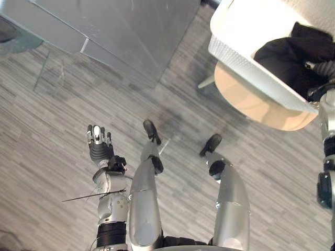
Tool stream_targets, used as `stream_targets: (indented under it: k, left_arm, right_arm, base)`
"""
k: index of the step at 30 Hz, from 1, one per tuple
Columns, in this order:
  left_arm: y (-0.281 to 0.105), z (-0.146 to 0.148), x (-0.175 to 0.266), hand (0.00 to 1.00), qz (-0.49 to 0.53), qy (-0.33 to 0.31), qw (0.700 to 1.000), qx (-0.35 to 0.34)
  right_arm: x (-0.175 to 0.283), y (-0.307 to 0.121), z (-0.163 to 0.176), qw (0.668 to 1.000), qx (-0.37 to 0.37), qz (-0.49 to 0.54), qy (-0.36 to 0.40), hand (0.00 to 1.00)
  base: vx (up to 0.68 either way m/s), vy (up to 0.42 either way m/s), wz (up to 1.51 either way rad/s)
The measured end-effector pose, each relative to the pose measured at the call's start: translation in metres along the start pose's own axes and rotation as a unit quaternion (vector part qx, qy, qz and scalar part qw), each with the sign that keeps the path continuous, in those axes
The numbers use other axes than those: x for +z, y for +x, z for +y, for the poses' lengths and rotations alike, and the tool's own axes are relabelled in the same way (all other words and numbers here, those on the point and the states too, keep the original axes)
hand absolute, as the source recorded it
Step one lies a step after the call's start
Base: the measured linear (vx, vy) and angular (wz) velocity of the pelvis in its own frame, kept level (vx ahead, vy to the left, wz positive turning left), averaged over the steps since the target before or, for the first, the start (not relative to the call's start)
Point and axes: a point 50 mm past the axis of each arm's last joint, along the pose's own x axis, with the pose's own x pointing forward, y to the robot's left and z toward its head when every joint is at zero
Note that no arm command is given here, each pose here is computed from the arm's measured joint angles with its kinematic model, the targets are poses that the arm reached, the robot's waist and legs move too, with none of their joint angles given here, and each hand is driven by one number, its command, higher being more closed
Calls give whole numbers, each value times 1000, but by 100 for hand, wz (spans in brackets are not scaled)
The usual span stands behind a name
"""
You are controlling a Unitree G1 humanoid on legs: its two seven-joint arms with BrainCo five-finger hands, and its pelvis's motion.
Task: Pick up the laundry basket with both hands and put the clothes into the washing machine.
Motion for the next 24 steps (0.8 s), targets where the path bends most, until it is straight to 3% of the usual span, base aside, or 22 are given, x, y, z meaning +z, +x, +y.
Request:
stream_targets:
  k: [4, 7, 15, 20, 24]
  left_arm:
    - [-4, -7, -5, 0, 13, 5, 1000, -23]
    - [-8, -17, 0, 0, 3, 37, 997, -71]
    - [-20, -33, 22, 0, -40, 153, 967, -201]
    - [-24, -63, 34, 0, -78, 241, 908, -334]
    - [-28, -94, 44, 0, -132, 270, 863, -406]
  right_arm:
    - [-13, -11, -56, 990, -139, 5, 28, 100]
    - [-15, -21, -73, 986, -164, -8, 24, 100]
    - [19, -49, -64, 982, -153, -114, 6, 100]
    - [12, -61, -36, 989, -95, -115, -3, 100]
    - [26, -68, -16, 987, -20, -158, -4, 100]
  base:
    - [-23, -42, 11]
    - [4, -5, 1]
    - [46, -11, -13]
    - [130, -4, -2]
    - [118, 24, -18]
